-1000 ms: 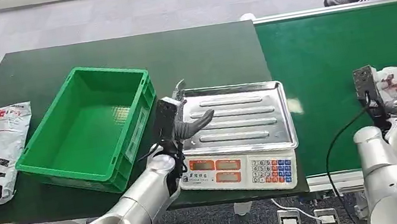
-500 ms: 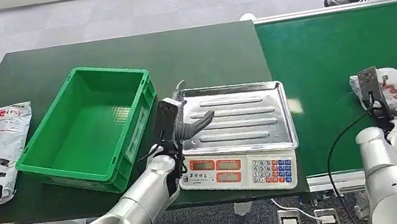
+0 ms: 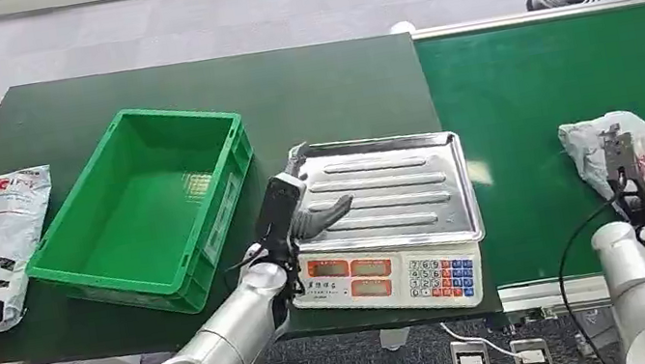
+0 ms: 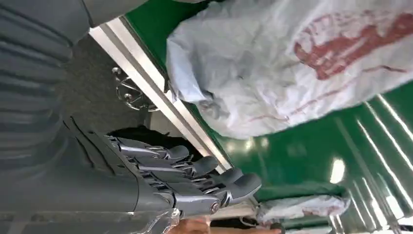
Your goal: Moved the parcel from conveyor to table for the left to box.
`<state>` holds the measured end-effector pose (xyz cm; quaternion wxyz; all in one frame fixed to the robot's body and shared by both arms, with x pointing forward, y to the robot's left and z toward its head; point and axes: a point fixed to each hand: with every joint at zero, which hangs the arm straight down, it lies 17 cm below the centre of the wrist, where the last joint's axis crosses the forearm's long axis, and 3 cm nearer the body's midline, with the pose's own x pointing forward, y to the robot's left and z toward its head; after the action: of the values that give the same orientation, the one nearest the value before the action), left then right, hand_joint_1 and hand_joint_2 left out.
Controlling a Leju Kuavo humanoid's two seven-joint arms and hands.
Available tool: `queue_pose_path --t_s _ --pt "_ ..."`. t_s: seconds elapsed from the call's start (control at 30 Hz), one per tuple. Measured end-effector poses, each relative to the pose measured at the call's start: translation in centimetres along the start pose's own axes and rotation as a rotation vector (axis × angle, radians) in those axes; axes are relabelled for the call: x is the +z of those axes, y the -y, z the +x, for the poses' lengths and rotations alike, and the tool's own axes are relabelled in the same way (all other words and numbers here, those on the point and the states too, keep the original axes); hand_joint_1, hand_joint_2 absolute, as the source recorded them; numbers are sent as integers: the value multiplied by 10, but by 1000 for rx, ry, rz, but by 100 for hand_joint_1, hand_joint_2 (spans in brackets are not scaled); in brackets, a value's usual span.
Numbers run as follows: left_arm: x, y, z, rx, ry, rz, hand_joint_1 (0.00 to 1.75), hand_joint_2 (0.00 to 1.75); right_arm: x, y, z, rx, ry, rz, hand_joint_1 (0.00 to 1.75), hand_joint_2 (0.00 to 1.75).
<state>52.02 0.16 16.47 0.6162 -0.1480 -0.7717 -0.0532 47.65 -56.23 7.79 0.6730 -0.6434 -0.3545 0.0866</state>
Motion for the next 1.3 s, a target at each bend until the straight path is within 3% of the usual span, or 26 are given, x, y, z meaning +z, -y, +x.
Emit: queue_pose_path --t_s 0.23,0.57,1.3 --pt "6 -6 -9 -18 -14 17 0 175 18 -23 -10 64 26 43 0 175" --pt "8 -16 -12 -19 -19 44 0 175 34 -36 8 68 83 74 0 175" --pt "6 -19 -9 -25 -8 49 0 175 41 -44 1 78 47 91 0 175"
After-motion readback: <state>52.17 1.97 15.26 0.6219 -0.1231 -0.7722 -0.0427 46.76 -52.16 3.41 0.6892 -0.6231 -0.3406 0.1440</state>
